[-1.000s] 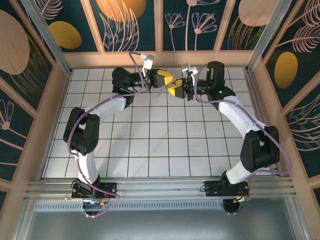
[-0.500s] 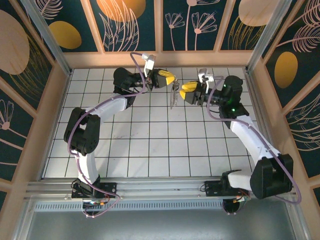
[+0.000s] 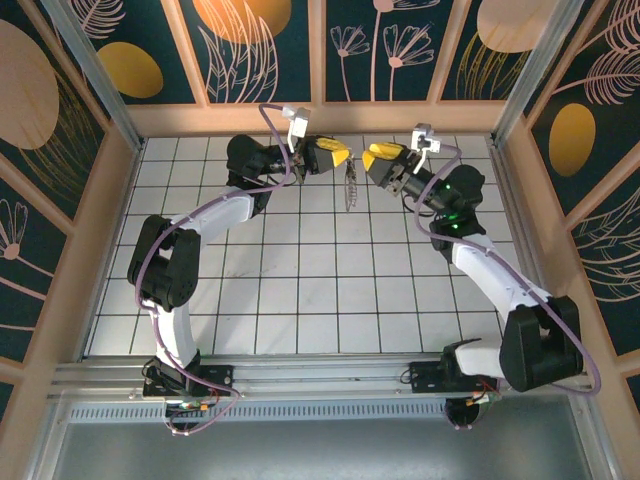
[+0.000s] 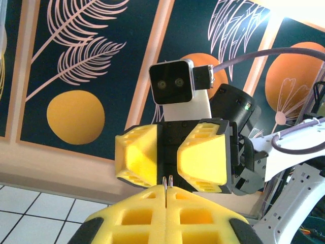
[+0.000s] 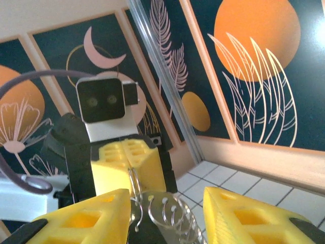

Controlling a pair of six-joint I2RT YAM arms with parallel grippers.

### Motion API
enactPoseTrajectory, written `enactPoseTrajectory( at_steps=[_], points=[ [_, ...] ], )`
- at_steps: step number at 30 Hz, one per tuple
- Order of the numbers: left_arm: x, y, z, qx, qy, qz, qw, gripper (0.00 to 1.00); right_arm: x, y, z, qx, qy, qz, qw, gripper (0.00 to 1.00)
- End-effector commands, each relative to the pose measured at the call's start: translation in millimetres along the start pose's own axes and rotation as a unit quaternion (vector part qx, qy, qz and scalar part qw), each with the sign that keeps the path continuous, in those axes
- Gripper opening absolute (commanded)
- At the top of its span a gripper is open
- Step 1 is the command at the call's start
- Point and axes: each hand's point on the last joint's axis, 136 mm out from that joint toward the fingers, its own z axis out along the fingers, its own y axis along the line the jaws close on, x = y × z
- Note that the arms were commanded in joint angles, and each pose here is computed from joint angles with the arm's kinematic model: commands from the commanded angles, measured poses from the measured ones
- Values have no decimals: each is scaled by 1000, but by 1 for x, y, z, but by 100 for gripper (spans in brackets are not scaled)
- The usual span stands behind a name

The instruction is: Put the keys on the keyring

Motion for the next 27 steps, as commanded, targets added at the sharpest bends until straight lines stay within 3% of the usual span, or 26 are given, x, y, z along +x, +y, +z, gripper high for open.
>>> enactPoseTrajectory(
  at_steps=[1,16,27],
  points=[
    [-22,-14,4,10,-20,36,999,0,-16,8,2,-22,-46,5,999,43],
    [-22,-11,4,10,-26,29,999,0,7,18,18,-69,-28,24,997,44],
    [-20,-8,4,10,-25,25,999,0,14,24,27,-93,-13,24,995,22]
  ],
)
